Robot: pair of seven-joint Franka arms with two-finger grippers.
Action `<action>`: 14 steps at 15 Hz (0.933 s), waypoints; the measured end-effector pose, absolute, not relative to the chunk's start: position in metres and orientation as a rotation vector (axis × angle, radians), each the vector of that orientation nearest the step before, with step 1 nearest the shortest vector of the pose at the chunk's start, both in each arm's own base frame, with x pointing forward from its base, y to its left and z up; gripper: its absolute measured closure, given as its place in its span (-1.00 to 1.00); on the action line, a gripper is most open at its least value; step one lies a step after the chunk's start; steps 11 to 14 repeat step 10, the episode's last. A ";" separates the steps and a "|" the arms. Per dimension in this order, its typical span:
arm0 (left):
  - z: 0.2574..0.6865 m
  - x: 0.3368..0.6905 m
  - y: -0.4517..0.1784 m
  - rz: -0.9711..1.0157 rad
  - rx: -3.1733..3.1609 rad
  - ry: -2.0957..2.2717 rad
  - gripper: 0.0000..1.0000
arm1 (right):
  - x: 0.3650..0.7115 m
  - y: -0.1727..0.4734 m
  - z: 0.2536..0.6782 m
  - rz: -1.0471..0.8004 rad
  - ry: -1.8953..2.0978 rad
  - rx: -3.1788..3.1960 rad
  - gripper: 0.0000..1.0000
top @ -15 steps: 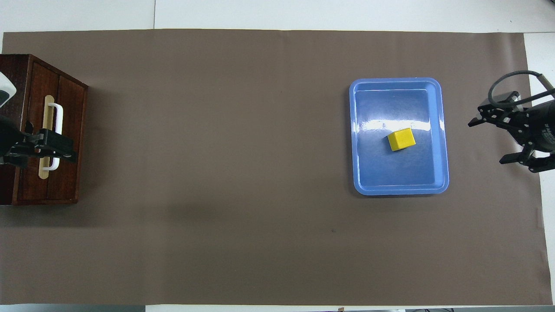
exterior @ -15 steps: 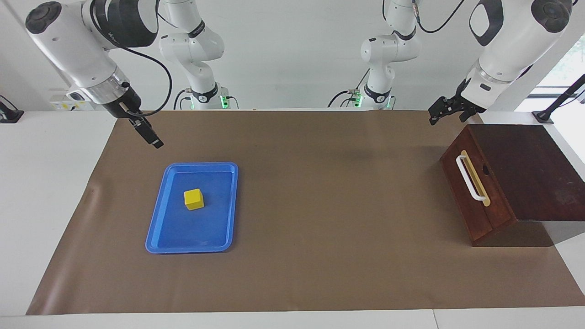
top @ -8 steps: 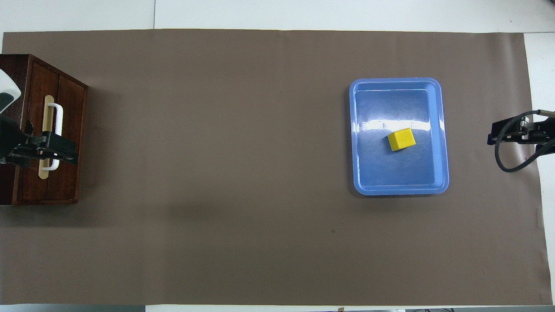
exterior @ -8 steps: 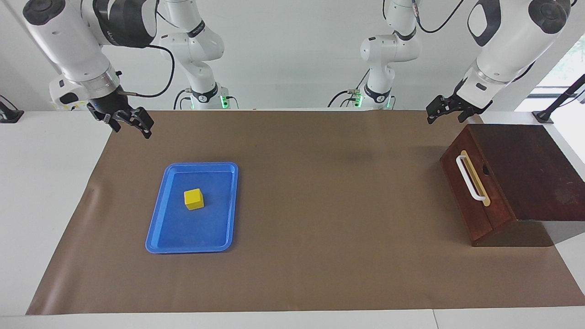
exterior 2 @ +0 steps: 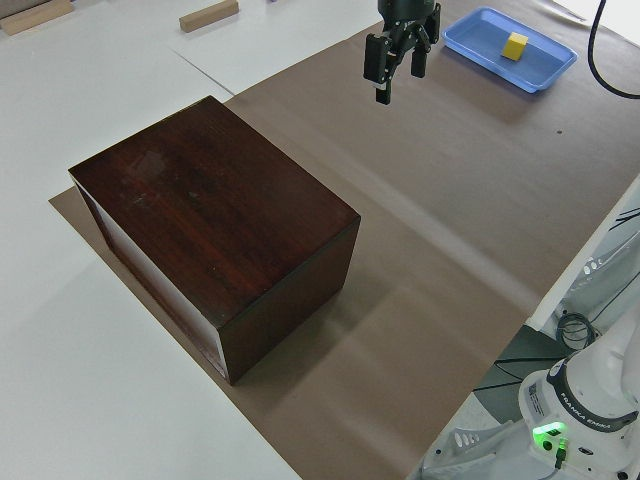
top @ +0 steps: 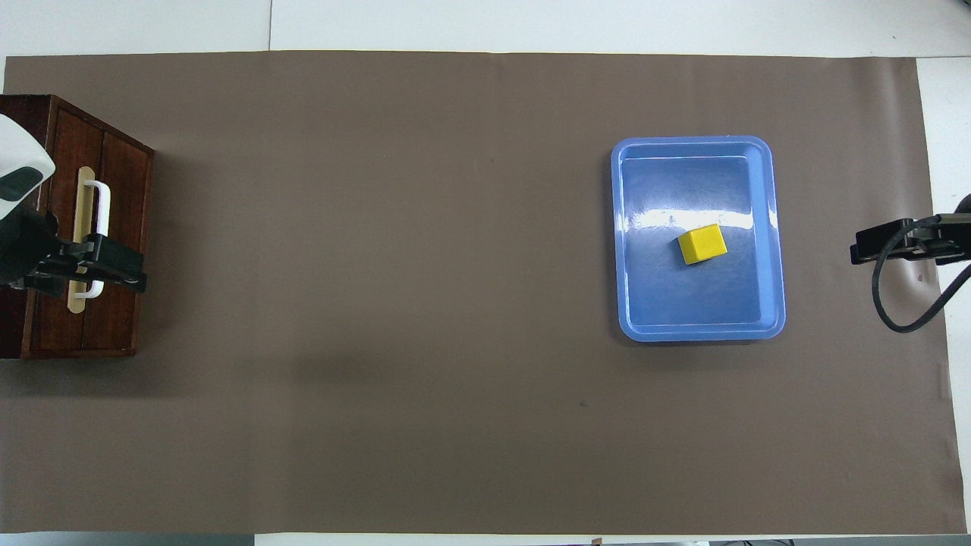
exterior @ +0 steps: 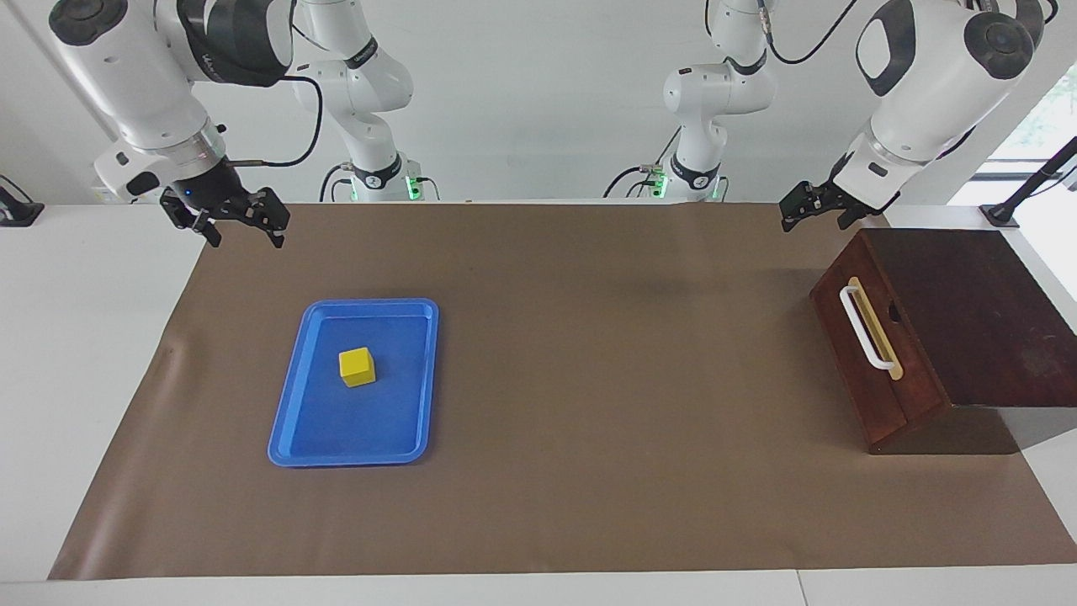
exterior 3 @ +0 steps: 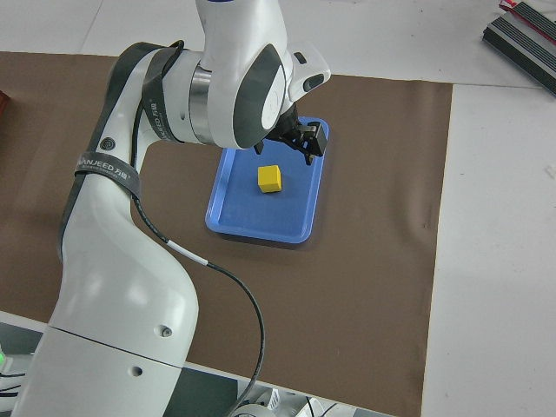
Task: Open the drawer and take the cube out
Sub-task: 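Push the drawer shut with the left gripper while the right gripper retracts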
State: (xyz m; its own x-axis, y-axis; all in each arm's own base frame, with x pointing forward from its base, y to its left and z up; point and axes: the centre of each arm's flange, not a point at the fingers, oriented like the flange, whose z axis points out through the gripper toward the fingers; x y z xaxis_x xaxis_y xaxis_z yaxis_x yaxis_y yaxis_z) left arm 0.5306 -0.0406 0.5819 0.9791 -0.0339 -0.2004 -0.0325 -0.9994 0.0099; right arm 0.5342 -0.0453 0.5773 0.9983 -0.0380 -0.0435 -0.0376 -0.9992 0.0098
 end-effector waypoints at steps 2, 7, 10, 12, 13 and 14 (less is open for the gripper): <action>0.582 0.531 -0.042 -0.316 3.119 -0.055 -1.00 | 0.534 -0.045 0.577 -0.068 -0.059 3.131 -1.00; 0.582 0.531 -0.039 -0.317 3.118 -0.047 -1.00 | 0.535 -0.041 0.577 -0.068 -0.052 3.131 -1.00; 0.582 0.531 -0.039 -0.317 3.118 -0.047 -1.00 | 0.535 -0.031 0.577 -0.068 -0.032 3.130 -1.00; 0.582 0.531 -0.039 -0.317 3.118 -0.047 -1.00 | 0.535 -0.031 0.577 -0.068 -0.032 3.130 -1.00; 0.582 0.531 -0.039 -0.317 3.118 -0.047 -1.00 | 0.535 -0.031 0.577 -0.068 -0.032 3.130 -1.00; 0.582 0.531 -0.039 -0.317 3.118 -0.047 -1.00 | 0.535 -0.031 0.577 -0.068 -0.032 3.130 -1.00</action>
